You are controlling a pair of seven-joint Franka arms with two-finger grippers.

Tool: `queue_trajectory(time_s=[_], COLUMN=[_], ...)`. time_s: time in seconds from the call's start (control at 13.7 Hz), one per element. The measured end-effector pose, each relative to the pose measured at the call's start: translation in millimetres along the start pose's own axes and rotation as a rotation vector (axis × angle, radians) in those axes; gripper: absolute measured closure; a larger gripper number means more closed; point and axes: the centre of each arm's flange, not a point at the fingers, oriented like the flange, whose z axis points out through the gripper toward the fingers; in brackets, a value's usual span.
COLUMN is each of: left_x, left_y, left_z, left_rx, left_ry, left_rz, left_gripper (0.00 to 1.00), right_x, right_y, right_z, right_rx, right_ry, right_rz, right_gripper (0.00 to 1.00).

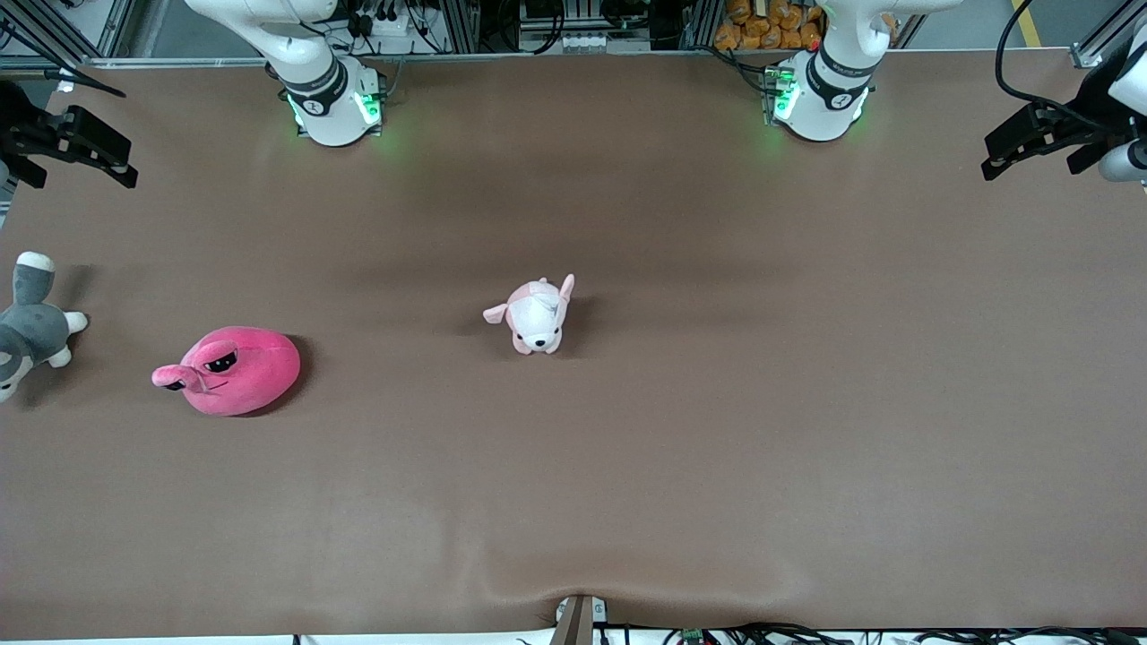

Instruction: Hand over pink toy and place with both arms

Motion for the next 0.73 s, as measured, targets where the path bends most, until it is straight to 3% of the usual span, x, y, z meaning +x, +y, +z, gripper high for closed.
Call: queue_trajectory(time_s=[0.73], left_x=[-3.5], left_y=[-0.5], left_z=[3.3], left_rx=[0.005], left_ry=[-0.035], left_rz=[0.0], left_gripper=[0.0], right_x=[1.4], right_y=[4.3], right_z=[2.2], right_rx=[0.001], right_ry=[-0.006], right_rz=[0.008], right_gripper=[0.0])
